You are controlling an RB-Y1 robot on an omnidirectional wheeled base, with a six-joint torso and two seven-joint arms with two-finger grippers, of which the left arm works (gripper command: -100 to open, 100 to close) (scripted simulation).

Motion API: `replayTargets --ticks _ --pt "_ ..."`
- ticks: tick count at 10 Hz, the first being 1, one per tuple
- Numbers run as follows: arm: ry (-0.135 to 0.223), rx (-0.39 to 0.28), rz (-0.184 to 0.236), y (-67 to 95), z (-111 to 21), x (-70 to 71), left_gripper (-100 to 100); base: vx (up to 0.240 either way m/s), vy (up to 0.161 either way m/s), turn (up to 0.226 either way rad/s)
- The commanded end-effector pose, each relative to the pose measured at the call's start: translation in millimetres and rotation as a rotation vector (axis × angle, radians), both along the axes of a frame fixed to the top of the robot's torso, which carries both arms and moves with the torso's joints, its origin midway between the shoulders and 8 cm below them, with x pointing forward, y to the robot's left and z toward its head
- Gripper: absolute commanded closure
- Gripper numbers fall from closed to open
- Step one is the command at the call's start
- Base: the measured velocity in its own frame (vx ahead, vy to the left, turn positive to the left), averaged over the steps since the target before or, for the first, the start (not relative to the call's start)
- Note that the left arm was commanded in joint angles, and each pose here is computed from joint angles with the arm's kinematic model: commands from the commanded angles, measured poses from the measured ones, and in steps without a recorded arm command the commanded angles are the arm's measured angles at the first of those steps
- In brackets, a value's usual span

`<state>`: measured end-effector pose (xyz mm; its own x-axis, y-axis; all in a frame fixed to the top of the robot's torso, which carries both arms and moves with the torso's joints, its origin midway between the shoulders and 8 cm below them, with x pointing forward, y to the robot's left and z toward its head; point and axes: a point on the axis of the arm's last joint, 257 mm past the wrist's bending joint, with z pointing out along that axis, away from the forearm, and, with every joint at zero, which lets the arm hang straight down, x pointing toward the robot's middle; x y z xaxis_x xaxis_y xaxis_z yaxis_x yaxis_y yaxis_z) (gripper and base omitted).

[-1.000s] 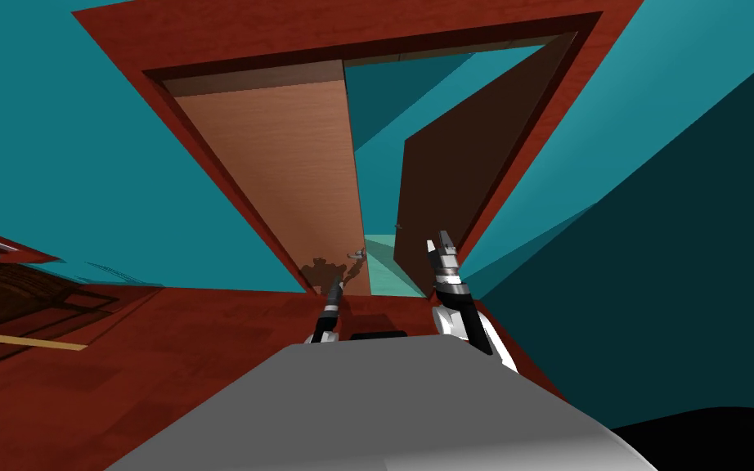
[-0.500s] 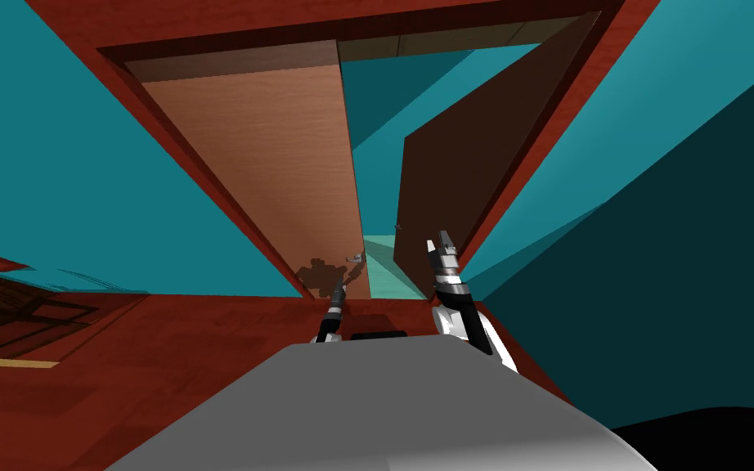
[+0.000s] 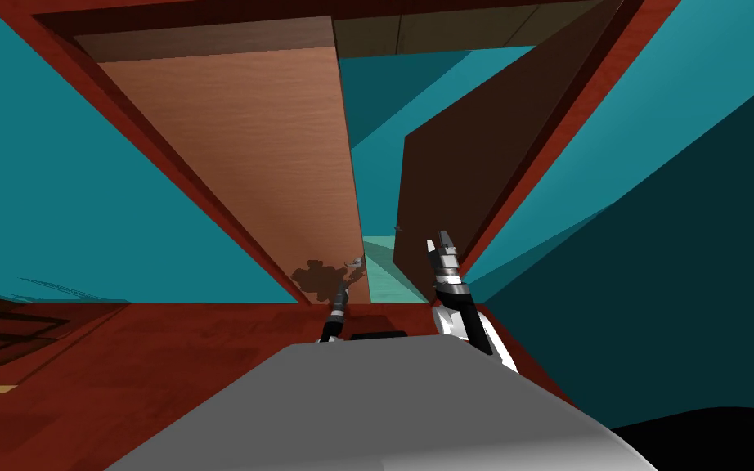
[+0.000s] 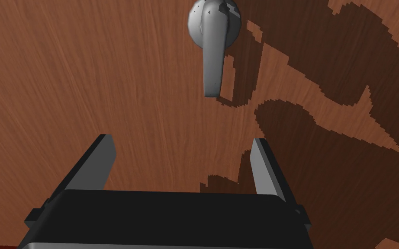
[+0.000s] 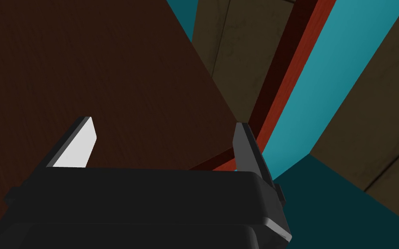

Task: Push the door open

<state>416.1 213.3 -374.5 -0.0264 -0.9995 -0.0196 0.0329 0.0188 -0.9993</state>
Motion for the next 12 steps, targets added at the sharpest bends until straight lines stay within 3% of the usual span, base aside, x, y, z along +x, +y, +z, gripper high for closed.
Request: replayTargets --ticks 1,4,8,12 --pt "0.017 -0.009 -0.007 -6.7 -8.6 -1.0 -100 0.129 0.045 -0.032" --pt "0.022 0.003 -0.007 -0.7 -11.8 -0.6 -100 0.095 0.012 -0.022" --pt "0.025 0.011 0.000 6.3 -14.8 1.2 -100 0.199 -0.013 -0.021" --pt "0.026 -0.013 0.012 -0.3 -16.9 3.9 -100 0.201 -0.003 -0.022"
